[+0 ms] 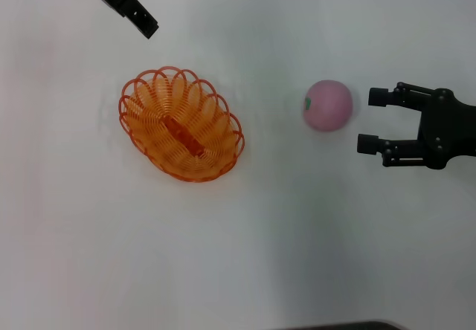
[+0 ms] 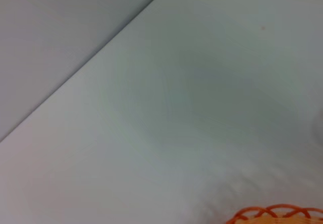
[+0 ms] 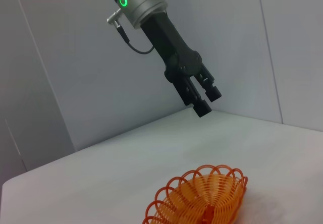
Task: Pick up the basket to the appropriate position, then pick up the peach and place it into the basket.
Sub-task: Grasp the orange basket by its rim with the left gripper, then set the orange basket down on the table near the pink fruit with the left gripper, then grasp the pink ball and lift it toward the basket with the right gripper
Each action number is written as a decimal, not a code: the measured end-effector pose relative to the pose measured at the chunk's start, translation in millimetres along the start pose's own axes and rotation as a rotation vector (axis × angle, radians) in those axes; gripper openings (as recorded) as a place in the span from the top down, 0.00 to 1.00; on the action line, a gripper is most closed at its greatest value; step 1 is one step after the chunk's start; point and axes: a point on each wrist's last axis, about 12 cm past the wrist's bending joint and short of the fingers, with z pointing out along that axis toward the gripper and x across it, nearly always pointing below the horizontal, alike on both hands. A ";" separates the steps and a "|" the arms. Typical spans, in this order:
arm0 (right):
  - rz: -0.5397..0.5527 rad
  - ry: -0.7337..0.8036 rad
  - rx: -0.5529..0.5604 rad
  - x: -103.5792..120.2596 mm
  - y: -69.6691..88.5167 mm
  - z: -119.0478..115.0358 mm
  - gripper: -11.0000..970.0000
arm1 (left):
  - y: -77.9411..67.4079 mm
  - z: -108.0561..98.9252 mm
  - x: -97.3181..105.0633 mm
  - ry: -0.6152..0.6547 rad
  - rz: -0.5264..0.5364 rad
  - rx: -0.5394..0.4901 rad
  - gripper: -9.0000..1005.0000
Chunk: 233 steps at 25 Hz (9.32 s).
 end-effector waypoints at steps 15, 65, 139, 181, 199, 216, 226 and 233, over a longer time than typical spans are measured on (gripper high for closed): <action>0.005 -0.002 -0.003 1.4 1.7 -1.2 0.03 | -0.7 21.9 4.6 0.054 0.006 -0.003 0.19; 0.014 -0.004 -0.002 6.6 4.6 2.9 0.03 | -17.1 99.4 35.9 0.104 -0.001 -0.006 0.24; -0.230 -0.006 -0.014 -0.7 4.5 -26.8 0.03 | 4.8 94.9 132.5 -0.298 -1.139 0.310 0.94; 0.181 -0.263 0.140 -8.9 -4.1 -30.3 0.03 | -13.8 36.1 193.1 -0.792 -0.091 0.333 0.31; 0.362 -0.248 0.228 -38.5 -39.8 -47.5 0.03 | -42.1 80.1 231.3 -0.828 0.032 0.401 0.12; 0.104 0.430 0.237 -189.9 -36.6 -36.8 0.03 | -39.8 80.0 230.4 -0.839 0.016 0.389 0.12; 0.079 0.706 0.206 -179.9 -39.9 9.9 0.03 | -38.7 78.5 229.4 -0.840 -0.004 0.394 0.12; 0.056 0.773 0.210 -178.7 -42.5 24.3 0.03 | -39.2 79.1 228.1 -0.841 -0.004 0.401 0.12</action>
